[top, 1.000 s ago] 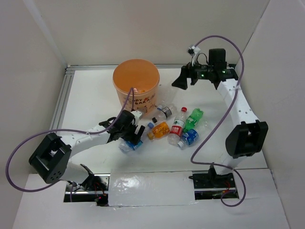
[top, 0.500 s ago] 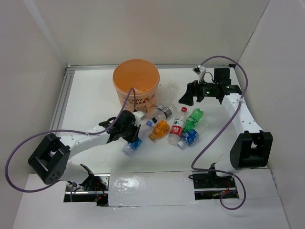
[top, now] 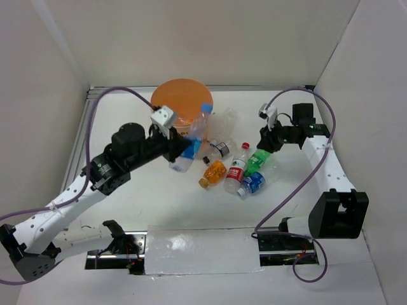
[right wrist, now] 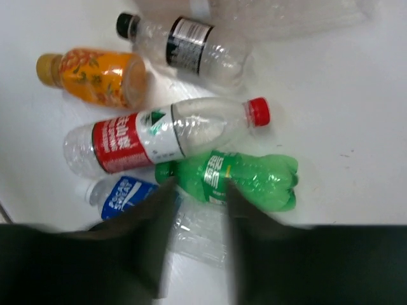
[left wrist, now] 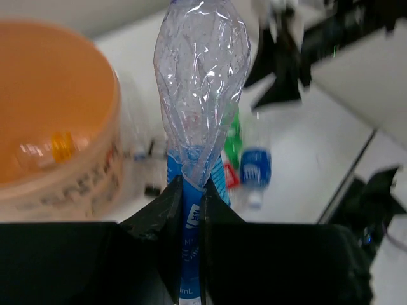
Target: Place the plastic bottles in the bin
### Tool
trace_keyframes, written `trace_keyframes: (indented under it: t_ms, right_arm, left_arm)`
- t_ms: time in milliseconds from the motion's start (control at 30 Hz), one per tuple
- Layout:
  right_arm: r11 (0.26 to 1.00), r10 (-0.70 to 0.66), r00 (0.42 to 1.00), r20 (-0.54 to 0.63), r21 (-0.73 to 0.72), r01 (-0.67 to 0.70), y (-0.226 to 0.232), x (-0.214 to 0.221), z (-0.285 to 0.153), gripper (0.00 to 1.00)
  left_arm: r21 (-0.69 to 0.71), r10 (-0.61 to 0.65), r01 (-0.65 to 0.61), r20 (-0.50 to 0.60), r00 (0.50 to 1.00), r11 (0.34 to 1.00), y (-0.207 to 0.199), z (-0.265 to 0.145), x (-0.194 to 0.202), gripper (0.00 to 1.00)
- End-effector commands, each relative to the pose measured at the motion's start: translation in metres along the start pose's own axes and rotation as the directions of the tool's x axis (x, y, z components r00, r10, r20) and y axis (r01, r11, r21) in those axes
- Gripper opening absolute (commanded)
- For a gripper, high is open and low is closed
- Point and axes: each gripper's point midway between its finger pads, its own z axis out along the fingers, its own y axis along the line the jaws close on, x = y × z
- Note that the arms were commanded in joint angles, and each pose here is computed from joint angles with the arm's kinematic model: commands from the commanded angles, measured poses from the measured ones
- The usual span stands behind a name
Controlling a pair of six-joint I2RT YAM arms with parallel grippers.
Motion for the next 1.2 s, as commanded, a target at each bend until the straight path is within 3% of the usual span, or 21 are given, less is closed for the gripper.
trace_keyframes:
  t_ms: [0,67,100,167,267,367,400,433,467,500,667,700,733,867,933,967,1100,1133,1167]
  right_arm:
    - [0.932,-0.356,0.934,-0.037,-0.086,0.352,0.018,0.023,-0.017,0.61]
    - [0.883,-0.456,0.89,-0.001,-0.127,0.452,0.035,0.037,-0.025,0.73]
    - [0.813,-0.569,0.822,0.033,-0.133,0.568,0.039,0.037,-0.025,0.85]
    - [0.745,-0.65,0.756,0.074,-0.134,0.653,0.054,0.044,-0.026,0.95]
    - [0.643,-0.751,0.654,0.086,-0.126,0.755,0.063,0.049,-0.021,1.0]
    - [0.615,-0.773,0.631,0.063,-0.17,0.77,0.068,0.059,-0.018,1.0]
    - [0.614,-0.771,0.633,0.065,-0.186,0.767,0.069,0.062,-0.016,1.0]
    - [0.594,-0.786,0.615,0.07,-0.191,0.781,0.069,0.064,-0.015,1.0]
    - [0.598,-0.783,0.619,0.057,-0.202,0.776,0.067,0.067,-0.014,1.0]
    - [0.596,-0.786,0.616,0.057,-0.197,0.779,0.066,0.069,-0.011,1.0]
    - [0.546,-0.814,0.578,0.062,-0.262,0.796,0.068,0.084,0.006,1.0]
    - [0.539,-0.809,0.585,0.056,-0.324,0.777,0.073,0.096,0.009,1.0]
    - [0.528,-0.815,0.577,0.062,-0.333,0.781,0.073,0.096,0.01,1.0]
    - [0.471,-0.849,0.527,0.046,-0.386,0.793,0.075,0.108,0.026,0.99]
    - [0.436,-0.873,0.488,0.026,-0.407,0.802,0.074,0.121,0.036,0.97]
    - [0.423,-0.88,0.474,0.015,-0.429,0.798,0.075,0.131,0.041,0.96]
    - [0.408,-0.892,0.452,-0.022,-0.474,0.78,0.076,0.157,0.048,0.93]
    - [0.413,-0.893,0.449,-0.036,-0.465,0.783,0.072,0.16,0.052,0.9]
    - [0.411,-0.895,0.443,-0.044,-0.464,0.785,0.071,0.163,0.053,0.89]
  left_arm:
    - [-0.107,0.029,-0.007,0.208,0.978,0.994,0.014,0.013,-0.069,0.0]
    - [-0.19,0.037,0.028,0.33,0.943,0.981,0.032,0.019,-0.107,0.0]
    - [-0.267,0.042,0.059,0.358,0.933,0.962,0.048,0.022,-0.117,0.0]
    - [-0.377,0.032,0.119,0.373,0.927,0.919,0.08,0.045,-0.129,0.0]
    - [-0.546,0.003,0.201,0.35,0.937,0.813,0.131,0.069,-0.125,0.03]
    - [-0.61,-0.021,0.26,0.37,0.929,0.749,0.16,0.079,-0.122,0.09]
    - [-0.608,-0.025,0.276,0.388,0.921,0.744,0.163,0.078,-0.125,0.13]
    - [-0.606,-0.032,0.283,0.391,0.92,0.744,0.165,0.083,-0.123,0.26]
    - [-0.605,-0.026,0.297,0.415,0.909,0.739,0.17,0.081,-0.133,0.3]
    - [-0.636,-0.025,0.294,0.397,0.918,0.714,0.181,0.089,-0.126,0.35]
    - [-0.704,-0.054,0.227,0.259,0.964,0.673,0.195,0.101,-0.097,0.81]
    - [-0.712,-0.043,0.203,0.236,0.971,0.672,0.197,0.101,-0.093,0.96]
    - [-0.703,-0.032,0.196,0.239,0.97,0.684,0.194,0.097,-0.097,0.99]
    - [-0.638,0.077,0.095,0.237,0.969,0.764,0.163,0.076,-0.115,0.99]
    - [-0.528,0.126,0.017,0.234,0.964,0.849,0.124,0.066,-0.113,0.99]
    - [-0.437,0.16,-0.052,0.212,0.964,0.898,0.096,0.06,-0.098,0.97]
    - [-0.278,0.158,-0.104,0.181,0.971,0.955,0.056,0.045,-0.053,0.96]
    - [-0.228,0.143,-0.112,0.123,0.982,0.967,0.048,0.047,-0.014,0.94]
    - [-0.212,0.13,-0.1,0.132,0.983,0.972,0.042,0.035,-0.006,0.94]
